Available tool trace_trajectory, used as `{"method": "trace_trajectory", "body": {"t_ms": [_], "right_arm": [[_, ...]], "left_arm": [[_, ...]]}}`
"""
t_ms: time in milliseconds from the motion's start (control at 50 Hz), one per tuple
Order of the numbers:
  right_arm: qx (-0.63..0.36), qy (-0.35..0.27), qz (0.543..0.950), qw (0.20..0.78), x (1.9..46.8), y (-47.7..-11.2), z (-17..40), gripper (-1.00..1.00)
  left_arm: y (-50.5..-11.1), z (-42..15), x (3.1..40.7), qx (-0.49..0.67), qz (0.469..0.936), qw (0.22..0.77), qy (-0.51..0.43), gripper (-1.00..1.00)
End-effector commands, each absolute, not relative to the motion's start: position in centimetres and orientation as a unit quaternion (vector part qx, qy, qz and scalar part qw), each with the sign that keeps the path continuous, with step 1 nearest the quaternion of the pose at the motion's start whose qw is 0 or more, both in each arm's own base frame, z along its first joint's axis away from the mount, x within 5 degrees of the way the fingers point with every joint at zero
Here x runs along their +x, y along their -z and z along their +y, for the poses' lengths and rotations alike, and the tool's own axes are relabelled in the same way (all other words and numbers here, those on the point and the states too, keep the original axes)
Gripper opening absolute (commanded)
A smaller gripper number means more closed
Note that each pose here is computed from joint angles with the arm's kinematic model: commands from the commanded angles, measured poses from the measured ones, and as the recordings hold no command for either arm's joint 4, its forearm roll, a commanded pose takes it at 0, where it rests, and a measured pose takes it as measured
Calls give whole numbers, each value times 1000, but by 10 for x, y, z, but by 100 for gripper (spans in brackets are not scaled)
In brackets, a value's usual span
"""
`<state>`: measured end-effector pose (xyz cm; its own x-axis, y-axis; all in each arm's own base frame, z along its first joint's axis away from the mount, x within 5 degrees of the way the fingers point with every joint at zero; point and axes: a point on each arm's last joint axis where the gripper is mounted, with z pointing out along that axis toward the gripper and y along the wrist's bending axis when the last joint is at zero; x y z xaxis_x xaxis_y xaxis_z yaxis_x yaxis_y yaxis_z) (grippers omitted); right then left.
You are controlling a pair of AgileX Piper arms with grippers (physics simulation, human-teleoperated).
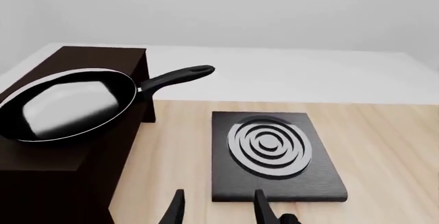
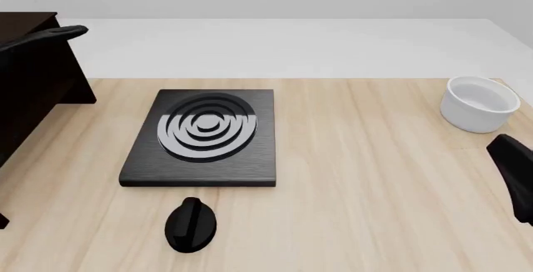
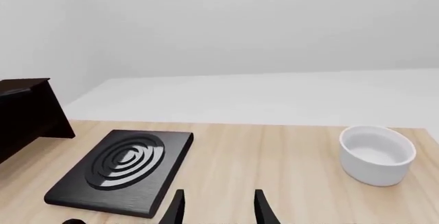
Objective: Put the frying pan on the cabinet shelf.
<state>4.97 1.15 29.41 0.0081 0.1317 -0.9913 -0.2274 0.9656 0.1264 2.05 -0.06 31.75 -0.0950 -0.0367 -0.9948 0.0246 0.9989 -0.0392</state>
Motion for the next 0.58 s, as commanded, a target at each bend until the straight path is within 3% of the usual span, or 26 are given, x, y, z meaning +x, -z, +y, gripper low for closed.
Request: {"method": "trace_trajectory", "body": {"t_ms": [20, 100, 400, 580], "right_arm": [[-31, -127, 696, 707, 53, -244, 12, 100], [-20, -130, 695, 706, 32, -294, 7, 100], [-5, -140, 701, 699, 44, -278, 9, 100], [-20, -106, 681, 724, 27, -292, 5, 100]], "left_arm": [[-319, 0, 7, 1, 744, 668, 18, 100], [-319, 0, 4, 5, 745, 667, 15, 100], [-351, 1, -18, 14, 734, 679, 13, 100], [-371, 2, -32, 25, 727, 686, 11, 100]]}}
